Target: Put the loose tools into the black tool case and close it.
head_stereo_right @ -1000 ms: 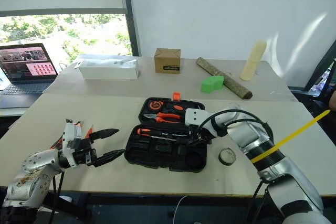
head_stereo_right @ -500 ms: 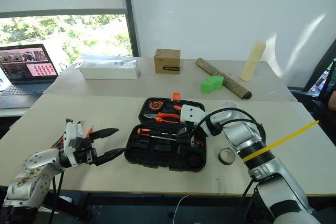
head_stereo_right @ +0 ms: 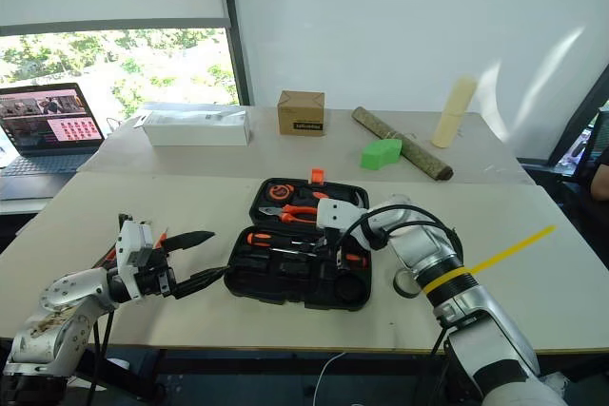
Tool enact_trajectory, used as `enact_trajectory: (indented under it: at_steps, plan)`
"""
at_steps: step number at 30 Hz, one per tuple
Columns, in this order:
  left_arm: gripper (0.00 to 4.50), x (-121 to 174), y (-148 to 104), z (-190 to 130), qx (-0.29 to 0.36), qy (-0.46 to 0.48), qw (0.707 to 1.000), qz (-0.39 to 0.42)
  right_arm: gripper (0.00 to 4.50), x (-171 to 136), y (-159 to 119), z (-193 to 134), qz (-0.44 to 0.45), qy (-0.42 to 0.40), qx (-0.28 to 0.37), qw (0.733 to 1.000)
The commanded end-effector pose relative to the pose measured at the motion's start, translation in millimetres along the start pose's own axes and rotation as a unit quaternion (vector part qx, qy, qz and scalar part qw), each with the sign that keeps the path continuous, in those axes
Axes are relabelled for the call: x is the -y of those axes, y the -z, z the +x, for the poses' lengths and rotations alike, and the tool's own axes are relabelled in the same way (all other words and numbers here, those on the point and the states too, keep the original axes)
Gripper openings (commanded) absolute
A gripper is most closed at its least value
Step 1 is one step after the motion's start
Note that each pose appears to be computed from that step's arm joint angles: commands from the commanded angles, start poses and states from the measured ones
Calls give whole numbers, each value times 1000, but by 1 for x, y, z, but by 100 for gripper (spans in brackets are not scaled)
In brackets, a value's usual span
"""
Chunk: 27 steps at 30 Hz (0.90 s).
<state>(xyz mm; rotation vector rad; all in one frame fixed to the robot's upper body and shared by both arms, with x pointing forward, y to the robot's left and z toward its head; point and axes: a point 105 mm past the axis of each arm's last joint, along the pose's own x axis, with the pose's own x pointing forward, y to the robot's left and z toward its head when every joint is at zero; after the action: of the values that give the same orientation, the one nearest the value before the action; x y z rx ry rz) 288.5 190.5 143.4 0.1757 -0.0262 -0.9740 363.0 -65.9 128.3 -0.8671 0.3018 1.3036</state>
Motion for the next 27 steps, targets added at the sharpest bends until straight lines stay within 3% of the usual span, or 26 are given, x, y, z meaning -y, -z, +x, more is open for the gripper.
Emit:
enact_trajectory:
  at_steps: [1,4,7,12,17,21,27]
  plan:
    - [450,-1,-5,-3,-3,-9,1000,22,3,-5,3,9,2,3,8,1000]
    - [450,-8,-6,-14,5,-40,999,25,3,12,-30,-14,-30,64,122,990]
    - [450,-18,-4,-40,9,-101,995,23,74,3,-48,-55,-9,63,238,969]
    - [450,-22,17,-108,-10,-254,967,-1,252,-23,-36,-108,5,148,323,935]
    - [450,-19,35,-170,-28,-394,918,-28,431,-60,-10,-133,13,202,350,915]
    - [450,-11,51,-181,-53,-422,902,-67,446,-83,20,-142,59,210,326,920]
    - [450,-32,31,-129,-54,-385,913,-124,446,-82,21,-148,55,224,322,918]
